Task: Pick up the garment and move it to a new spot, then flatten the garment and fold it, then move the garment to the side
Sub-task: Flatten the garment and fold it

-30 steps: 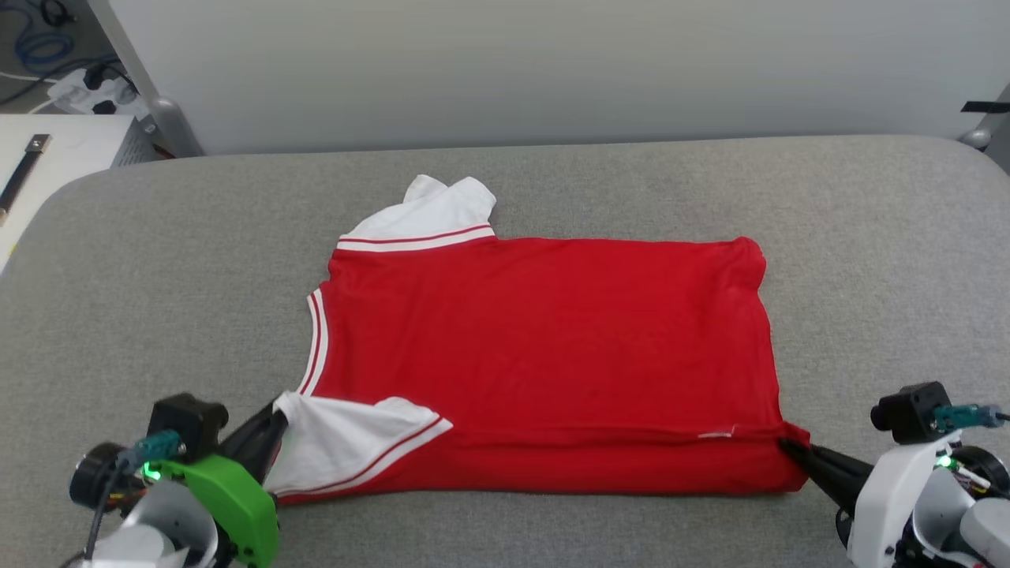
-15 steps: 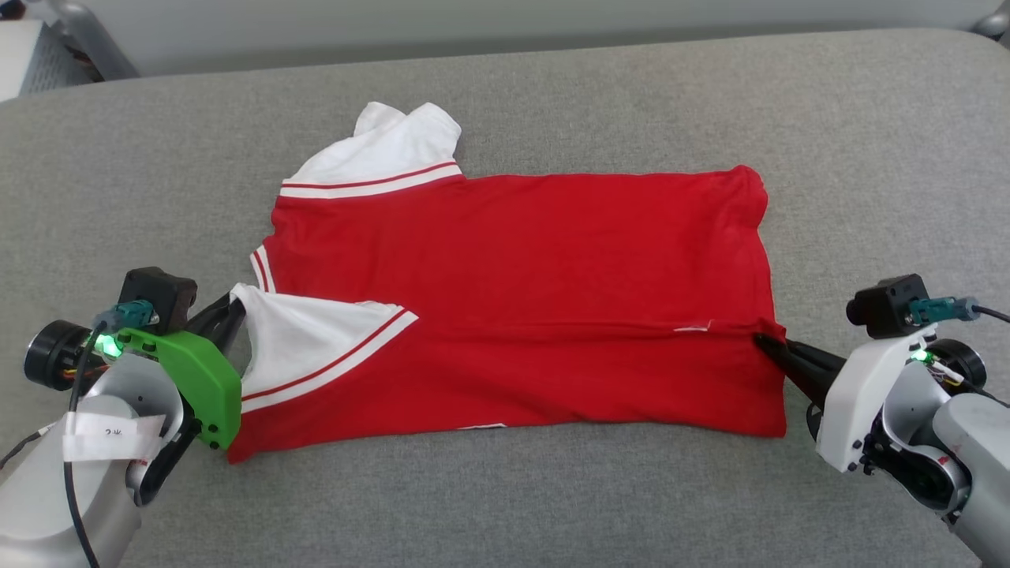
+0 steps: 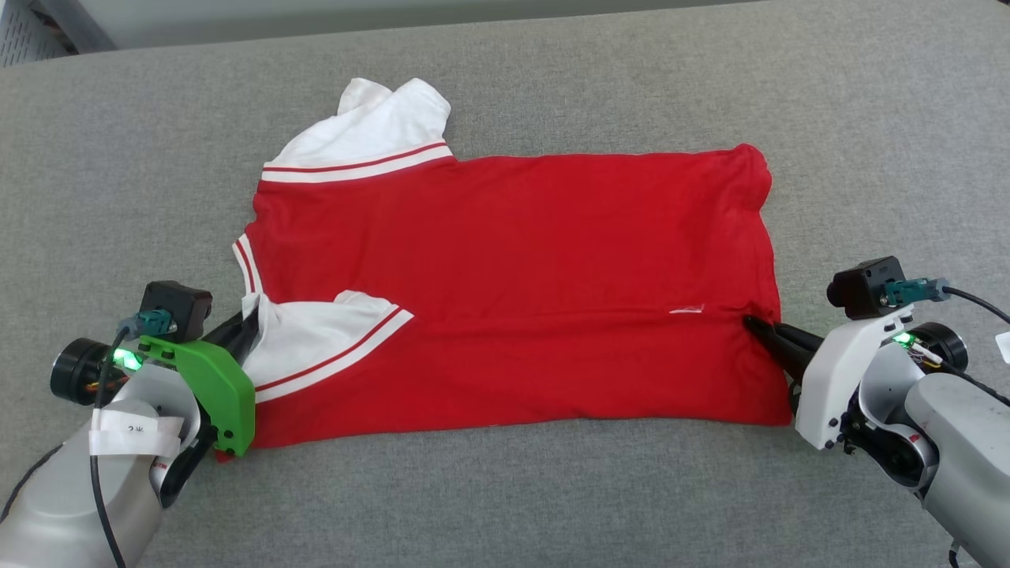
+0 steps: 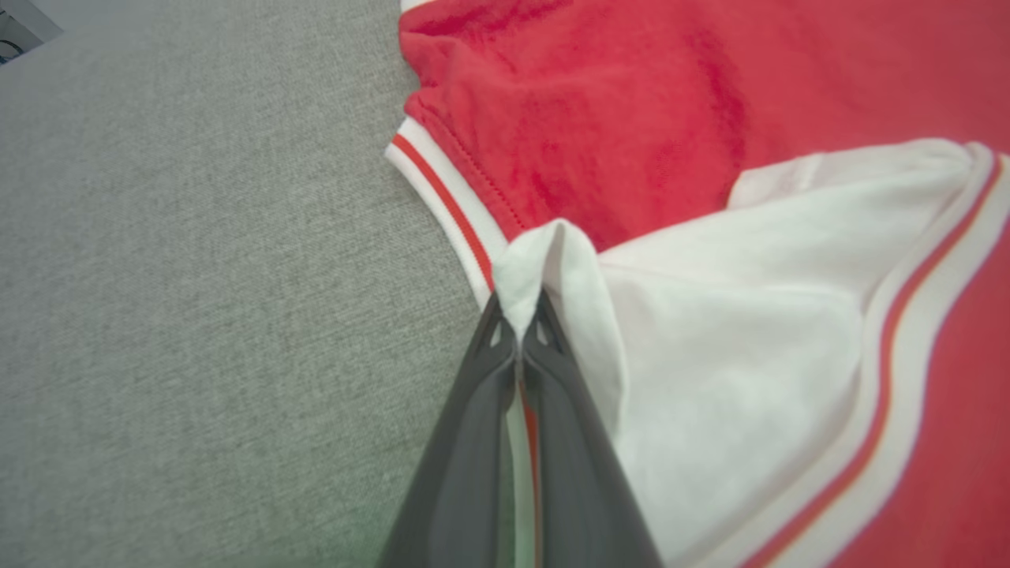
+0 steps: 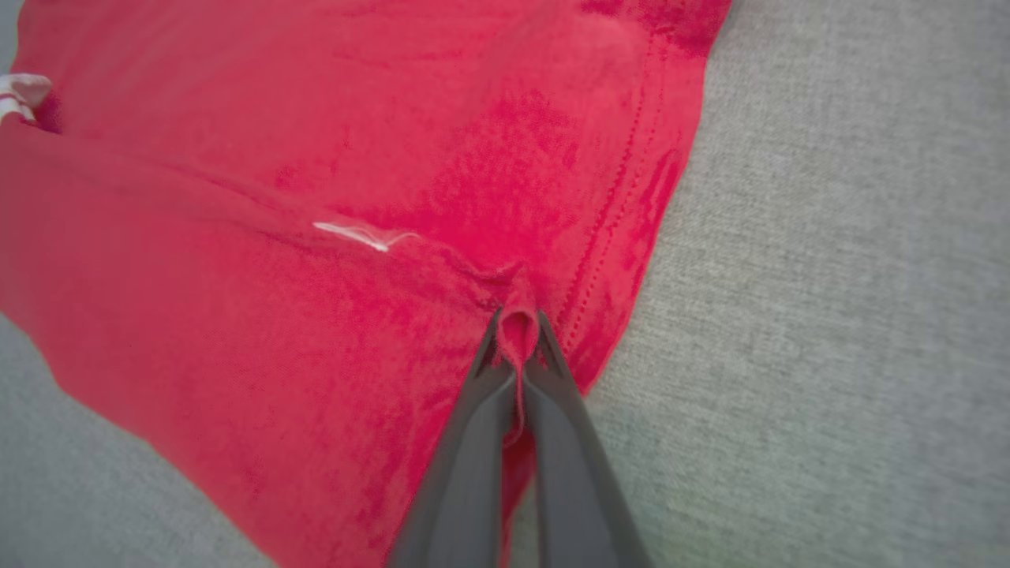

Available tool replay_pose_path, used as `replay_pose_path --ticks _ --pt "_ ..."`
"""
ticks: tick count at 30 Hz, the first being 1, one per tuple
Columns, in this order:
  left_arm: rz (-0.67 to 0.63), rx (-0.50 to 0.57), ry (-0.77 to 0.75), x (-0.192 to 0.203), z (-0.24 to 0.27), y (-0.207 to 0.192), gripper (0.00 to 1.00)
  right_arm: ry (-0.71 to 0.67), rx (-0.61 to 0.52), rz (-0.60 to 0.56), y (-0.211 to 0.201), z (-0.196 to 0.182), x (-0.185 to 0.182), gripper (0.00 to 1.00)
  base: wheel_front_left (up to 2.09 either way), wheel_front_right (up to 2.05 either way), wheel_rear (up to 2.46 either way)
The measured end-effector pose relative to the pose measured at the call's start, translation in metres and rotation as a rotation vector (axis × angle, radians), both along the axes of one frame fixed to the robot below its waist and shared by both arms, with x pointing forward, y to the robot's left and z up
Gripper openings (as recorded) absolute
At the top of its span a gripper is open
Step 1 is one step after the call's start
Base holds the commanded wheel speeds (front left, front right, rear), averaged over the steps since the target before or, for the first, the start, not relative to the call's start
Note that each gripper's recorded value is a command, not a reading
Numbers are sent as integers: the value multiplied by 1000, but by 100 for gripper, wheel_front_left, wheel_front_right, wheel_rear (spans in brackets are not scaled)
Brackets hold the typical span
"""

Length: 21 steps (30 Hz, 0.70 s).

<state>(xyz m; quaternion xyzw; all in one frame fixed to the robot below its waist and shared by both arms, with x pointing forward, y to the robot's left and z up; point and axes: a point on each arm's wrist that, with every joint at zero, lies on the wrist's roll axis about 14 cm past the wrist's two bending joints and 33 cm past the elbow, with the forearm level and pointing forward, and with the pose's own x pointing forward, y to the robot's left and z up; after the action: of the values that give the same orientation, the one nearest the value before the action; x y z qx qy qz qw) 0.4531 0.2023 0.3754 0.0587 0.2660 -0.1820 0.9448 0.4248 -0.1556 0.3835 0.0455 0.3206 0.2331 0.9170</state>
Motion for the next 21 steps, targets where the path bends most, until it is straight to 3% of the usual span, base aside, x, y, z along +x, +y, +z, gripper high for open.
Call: replay_pose_path --ticks 1,2,3,13,21 --pt "9 -7 0 0 0 1 17 -3 7 -4 1 1 0 31 0 0 0" --pt "14 -12 1 -1 0 0 73 -8 16 -10 1 3 0 89 0 0 0" --pt "14 -10 -6 -2 1 1 100 -20 23 -16 1 6 1 100 0 0 0" --pt "28 2 -65 -1 40 15 100 -140 50 -30 -6 38 -2 100 0 0 0" --pt "7 28 121 -17 68 27 100 -191 65 -14 -1 56 -3 100 0 0 0"
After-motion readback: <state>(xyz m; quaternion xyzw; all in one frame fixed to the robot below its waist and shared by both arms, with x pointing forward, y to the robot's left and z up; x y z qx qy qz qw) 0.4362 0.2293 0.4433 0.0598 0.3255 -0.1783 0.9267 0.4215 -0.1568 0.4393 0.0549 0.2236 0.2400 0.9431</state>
